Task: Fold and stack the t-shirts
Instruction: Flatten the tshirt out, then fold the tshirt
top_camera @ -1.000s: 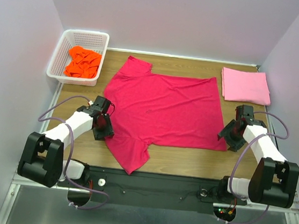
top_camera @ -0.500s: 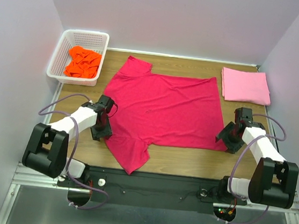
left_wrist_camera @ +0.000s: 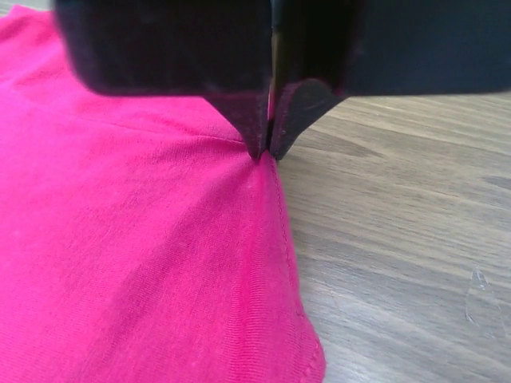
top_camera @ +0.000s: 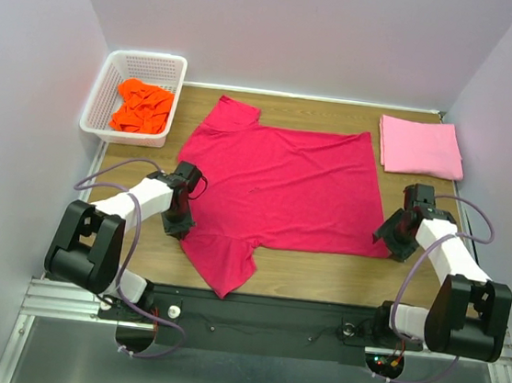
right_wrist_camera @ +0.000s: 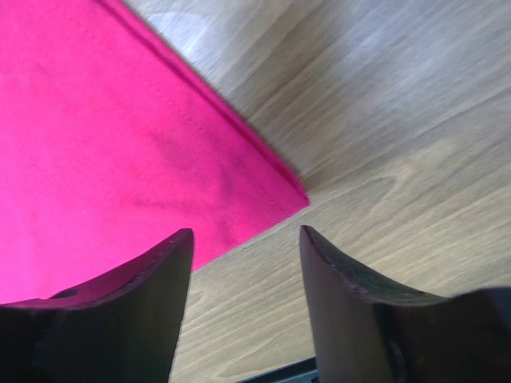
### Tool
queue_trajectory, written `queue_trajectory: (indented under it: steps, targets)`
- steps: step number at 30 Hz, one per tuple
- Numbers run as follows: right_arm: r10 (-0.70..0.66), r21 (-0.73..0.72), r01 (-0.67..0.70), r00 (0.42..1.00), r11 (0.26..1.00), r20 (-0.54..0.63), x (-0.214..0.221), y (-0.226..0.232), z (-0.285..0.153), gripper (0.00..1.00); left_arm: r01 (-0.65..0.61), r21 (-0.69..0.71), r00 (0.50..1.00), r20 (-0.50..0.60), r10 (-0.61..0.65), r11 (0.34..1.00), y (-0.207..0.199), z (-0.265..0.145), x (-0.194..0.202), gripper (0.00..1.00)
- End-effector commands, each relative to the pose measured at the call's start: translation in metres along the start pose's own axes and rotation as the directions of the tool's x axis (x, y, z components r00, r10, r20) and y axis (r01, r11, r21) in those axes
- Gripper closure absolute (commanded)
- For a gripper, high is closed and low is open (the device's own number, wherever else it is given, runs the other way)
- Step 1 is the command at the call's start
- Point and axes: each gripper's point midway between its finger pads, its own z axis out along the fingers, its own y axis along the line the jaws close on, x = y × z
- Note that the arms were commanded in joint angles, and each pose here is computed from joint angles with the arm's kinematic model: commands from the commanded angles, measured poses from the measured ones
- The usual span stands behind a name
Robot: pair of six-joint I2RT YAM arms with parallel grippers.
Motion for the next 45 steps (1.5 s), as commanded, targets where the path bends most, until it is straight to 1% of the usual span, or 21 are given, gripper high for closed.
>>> queue_trajectory:
  steps: [1,4,7,9,12,13,16,22,28,32,35,38,39,42,43,45]
  targets:
    - [0.047,0.068,-0.05,0.998,0.996,0.043,-0.012,-0.012,-0.004,0.41,-0.023,-0.003,1.0,0.001,0.023,1.0,0.002,-0.007,0.001,1.0]
    - [0.059,0.118,-0.065,0.997,0.991,0.054,-0.015,-0.023,-0.004,0.41,-0.041,0.003,0.999,-0.001,0.041,0.999,0.002,-0.008,0.001,1.0]
    - [0.078,0.135,-0.084,0.996,0.987,0.05,-0.018,-0.027,-0.001,0.42,-0.052,0.016,0.999,0.003,0.052,0.999,0.001,-0.007,0.001,1.0]
    - [0.088,0.133,-0.092,0.995,0.987,0.037,-0.017,-0.025,0.002,0.44,-0.058,0.021,0.998,0.003,0.058,0.998,0.0,-0.007,0.001,1.0]
    - [0.1,0.092,-0.102,0.995,0.99,0.025,-0.015,-0.017,0.007,0.46,-0.055,0.032,0.998,0.01,0.054,0.998,-0.001,-0.008,0.001,1.0]
    - [0.103,0.057,-0.104,0.994,0.993,0.031,-0.017,-0.01,0.007,0.46,-0.056,0.035,0.998,0.011,0.055,0.998,-0.001,-0.009,0.0,1.0]
    - [0.114,0.036,-0.115,0.993,0.993,0.031,-0.018,-0.007,0.01,0.47,-0.051,0.032,0.999,0.015,0.051,0.998,-0.001,-0.01,0.0,1.0]
    - [0.11,0.033,-0.11,0.994,0.993,-0.014,-0.01,-0.003,0.026,0.48,-0.042,0.039,0.999,0.025,0.041,0.998,-0.001,-0.01,-0.001,1.0]
    - [0.112,0.06,-0.109,0.992,0.992,-0.051,0.004,-0.01,0.035,0.49,-0.027,0.041,0.999,0.037,0.025,0.999,-0.002,-0.011,-0.006,1.0]
    - [0.114,0.076,-0.11,0.992,0.991,-0.055,0.008,-0.015,0.036,0.52,-0.027,0.033,0.999,0.034,0.026,0.999,0.001,-0.01,-0.005,1.0]
    - [0.115,0.081,-0.111,0.992,0.991,-0.051,0.008,-0.016,0.035,0.6,-0.026,0.033,0.999,0.032,0.025,0.999,0.002,-0.01,-0.004,1.0]
    - [0.114,0.079,-0.111,0.993,0.991,-0.033,0.002,-0.016,0.032,0.72,-0.021,0.03,0.999,0.037,0.02,0.999,0.003,-0.011,-0.006,1.0]
    - [0.108,0.076,-0.107,0.994,0.991,-0.021,-0.002,-0.014,0.03,0.79,-0.02,0.024,0.999,0.037,0.019,1.0,0.004,-0.012,-0.006,1.0]
    - [0.096,0.079,-0.095,0.995,0.992,-0.013,-0.007,-0.014,0.026,0.92,-0.008,0.031,0.999,0.053,0.007,0.999,0.003,-0.016,-0.012,1.0]
    - [0.086,0.076,-0.085,0.996,0.993,-0.012,-0.008,-0.013,0.025,0.99,-0.004,0.032,0.998,0.06,0.002,0.999,0.003,-0.018,-0.014,1.0]
    - [0.074,0.073,-0.074,0.997,0.995,0.004,-0.016,-0.01,0.02,0.99,0.011,0.033,0.997,0.076,-0.014,0.999,0.005,-0.022,-0.019,1.0]
